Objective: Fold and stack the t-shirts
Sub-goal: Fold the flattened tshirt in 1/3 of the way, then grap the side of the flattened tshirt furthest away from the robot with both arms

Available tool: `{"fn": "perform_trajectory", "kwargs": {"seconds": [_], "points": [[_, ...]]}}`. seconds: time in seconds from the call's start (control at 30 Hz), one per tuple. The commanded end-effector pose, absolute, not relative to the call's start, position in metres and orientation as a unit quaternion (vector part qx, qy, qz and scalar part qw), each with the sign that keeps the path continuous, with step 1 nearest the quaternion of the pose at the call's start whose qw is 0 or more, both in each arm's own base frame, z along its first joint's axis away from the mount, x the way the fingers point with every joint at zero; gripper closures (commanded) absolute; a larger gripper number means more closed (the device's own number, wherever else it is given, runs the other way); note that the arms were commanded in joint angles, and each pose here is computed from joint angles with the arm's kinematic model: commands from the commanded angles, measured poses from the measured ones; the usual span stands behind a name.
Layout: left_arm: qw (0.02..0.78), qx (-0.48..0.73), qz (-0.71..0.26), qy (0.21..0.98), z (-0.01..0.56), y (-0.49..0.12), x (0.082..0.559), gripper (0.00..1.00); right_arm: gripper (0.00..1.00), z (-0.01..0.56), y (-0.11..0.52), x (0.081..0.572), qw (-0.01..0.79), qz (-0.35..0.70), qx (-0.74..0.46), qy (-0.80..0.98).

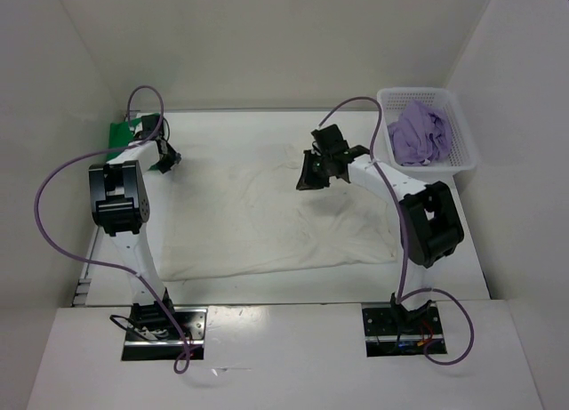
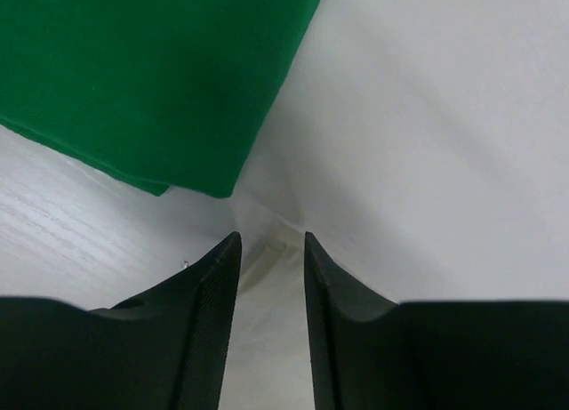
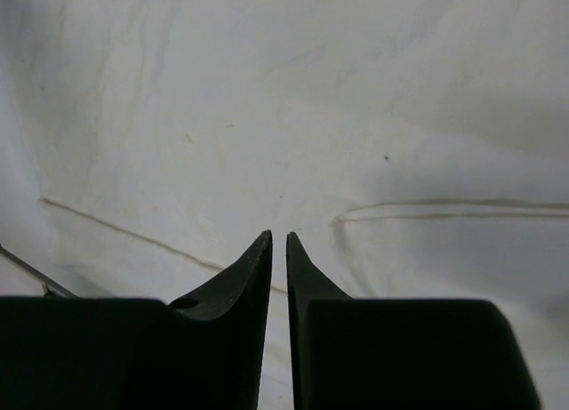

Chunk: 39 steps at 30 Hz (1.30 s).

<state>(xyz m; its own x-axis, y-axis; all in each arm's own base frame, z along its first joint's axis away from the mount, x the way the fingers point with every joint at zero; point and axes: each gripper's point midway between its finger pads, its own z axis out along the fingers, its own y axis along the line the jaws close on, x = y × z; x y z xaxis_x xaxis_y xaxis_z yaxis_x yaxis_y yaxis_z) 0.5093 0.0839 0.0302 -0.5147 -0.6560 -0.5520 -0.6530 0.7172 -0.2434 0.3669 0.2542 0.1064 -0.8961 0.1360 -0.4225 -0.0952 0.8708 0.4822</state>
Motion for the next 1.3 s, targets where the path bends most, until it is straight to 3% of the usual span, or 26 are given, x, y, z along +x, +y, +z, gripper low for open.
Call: {"fn": "perform_trajectory", "kwargs": {"seconds": [0.0, 0.13, 0.3, 0.47, 0.73, 1.07, 1.27], "points": [[0.328, -0.365, -0.006, 0.871, 0.033, 0.085, 0.518, 0.60, 0.83, 0.129, 0.261, 0.394, 0.266, 0.273, 0.003, 0.925], [0.326, -0.361, -0.022, 0.874, 0.030, 0.079, 0.521, 0.71, 0.69, 0.133, 0.254, 0.421, 0.290, 0.259, 0.020, 0.921], [0.328, -0.355, -0.039, 0.874, 0.031, 0.073, 0.521, 0.79, 0.61, 0.133, 0.226, 0.481, 0.322, 0.241, 0.058, 0.914], [0.348, -0.348, -0.059, 0.869, 0.049, 0.069, 0.529, 0.92, 0.58, 0.142, 0.171, 0.560, 0.396, 0.184, 0.108, 0.893], [0.365, -0.342, -0.072, 0.863, 0.070, 0.065, 0.527, 1.00, 0.57, 0.098, 0.144, 0.655, 0.410, 0.099, 0.103, 0.901], [0.377, -0.335, -0.077, 0.860, 0.077, 0.063, 0.525, 1.00, 0.52, 0.062, 0.124, 0.669, 0.419, 0.049, 0.094, 0.902], [0.376, -0.337, -0.084, 0.859, 0.078, 0.061, 0.523, 1.00, 0.52, 0.034, 0.145, 0.658, 0.386, 0.069, 0.078, 0.916]]}}
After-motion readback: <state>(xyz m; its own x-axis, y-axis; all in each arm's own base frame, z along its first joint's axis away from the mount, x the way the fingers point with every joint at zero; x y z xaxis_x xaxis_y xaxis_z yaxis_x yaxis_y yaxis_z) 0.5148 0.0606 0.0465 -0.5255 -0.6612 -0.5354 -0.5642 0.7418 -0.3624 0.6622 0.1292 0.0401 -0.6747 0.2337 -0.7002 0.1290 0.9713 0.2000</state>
